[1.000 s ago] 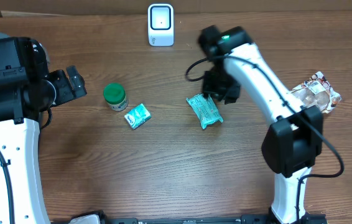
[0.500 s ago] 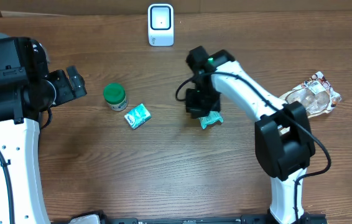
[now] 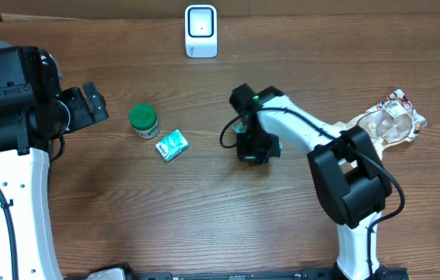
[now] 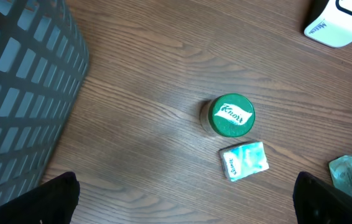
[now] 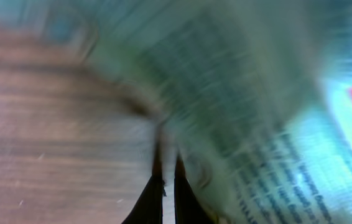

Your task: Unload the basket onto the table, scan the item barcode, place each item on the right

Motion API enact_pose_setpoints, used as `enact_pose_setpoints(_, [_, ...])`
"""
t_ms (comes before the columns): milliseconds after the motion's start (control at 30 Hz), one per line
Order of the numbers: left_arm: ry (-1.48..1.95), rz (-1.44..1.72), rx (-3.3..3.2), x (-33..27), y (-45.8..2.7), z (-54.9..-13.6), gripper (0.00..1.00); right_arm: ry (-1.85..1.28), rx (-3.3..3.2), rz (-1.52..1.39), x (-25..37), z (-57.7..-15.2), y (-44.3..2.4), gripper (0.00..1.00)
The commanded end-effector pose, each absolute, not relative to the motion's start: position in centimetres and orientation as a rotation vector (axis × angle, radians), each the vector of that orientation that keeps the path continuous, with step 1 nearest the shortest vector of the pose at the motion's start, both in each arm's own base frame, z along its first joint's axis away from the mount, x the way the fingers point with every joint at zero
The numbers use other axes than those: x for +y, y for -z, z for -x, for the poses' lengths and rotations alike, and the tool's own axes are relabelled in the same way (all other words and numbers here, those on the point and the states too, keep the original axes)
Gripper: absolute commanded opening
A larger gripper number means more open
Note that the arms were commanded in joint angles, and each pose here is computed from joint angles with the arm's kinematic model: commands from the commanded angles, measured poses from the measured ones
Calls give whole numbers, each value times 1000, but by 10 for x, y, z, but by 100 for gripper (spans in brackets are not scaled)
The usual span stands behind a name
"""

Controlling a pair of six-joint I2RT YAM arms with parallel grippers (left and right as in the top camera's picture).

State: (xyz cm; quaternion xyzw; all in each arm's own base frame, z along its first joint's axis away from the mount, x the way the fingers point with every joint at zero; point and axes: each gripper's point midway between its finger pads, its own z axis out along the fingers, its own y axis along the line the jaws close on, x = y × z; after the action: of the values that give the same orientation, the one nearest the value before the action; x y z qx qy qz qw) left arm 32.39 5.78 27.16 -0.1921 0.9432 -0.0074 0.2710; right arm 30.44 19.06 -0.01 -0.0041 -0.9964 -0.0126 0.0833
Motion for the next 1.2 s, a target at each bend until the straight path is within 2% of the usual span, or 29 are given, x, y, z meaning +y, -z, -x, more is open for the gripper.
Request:
enact_pose_setpoints(0, [-6, 495, 2520, 61, -279, -321, 99, -125, -3023, 124, 145, -324, 8, 4])
enact_pose_setpoints(267, [-6, 494, 2520, 61, -279, -321, 100, -110, -3078, 356, 92, -362, 7, 4])
enact_pose_setpoints(300, [-6, 495, 2520, 61, -279, -321, 100, 37, -3066, 276, 98, -365, 3, 4])
enact_pose_setpoints(400, [-6, 495, 2520, 61, -279, -321, 100, 221, -3059, 210, 107, -371, -17, 4])
enact_pose_setpoints(500, [-6, 495, 2520, 61, -279, -321, 100, 329, -3084, 204, 106, -381, -47, 11])
enact_pose_setpoints(533, [-6, 495, 2520, 61, -279, -321, 100, 372, -3101, 194, 105, -386, -58, 16])
enact_pose_setpoints(633, [-6, 494, 2520, 61, -279, -321, 100, 531, -3183, 163, 97, -409, -96, 60])
enact_pose_setpoints(667, [-6, 495, 2520, 61, -279, -321, 100, 541, -3209, 177, 91, -417, -99, 68])
enact_pose_setpoints(700, [-6, 495, 2520, 61, -279, -321, 100, 551, -3234, 190, 87, -424, -100, 70])
enact_pose_setpoints(900, [-6, 495, 2520, 61, -279, -321, 100, 735, -3254, 65, 94, -448, -79, 72])
enact_pose_setpoints(1167, [-6, 495, 2520, 61, -279, -321, 100, 852, -3111, -2, 109, -441, -31, 70])
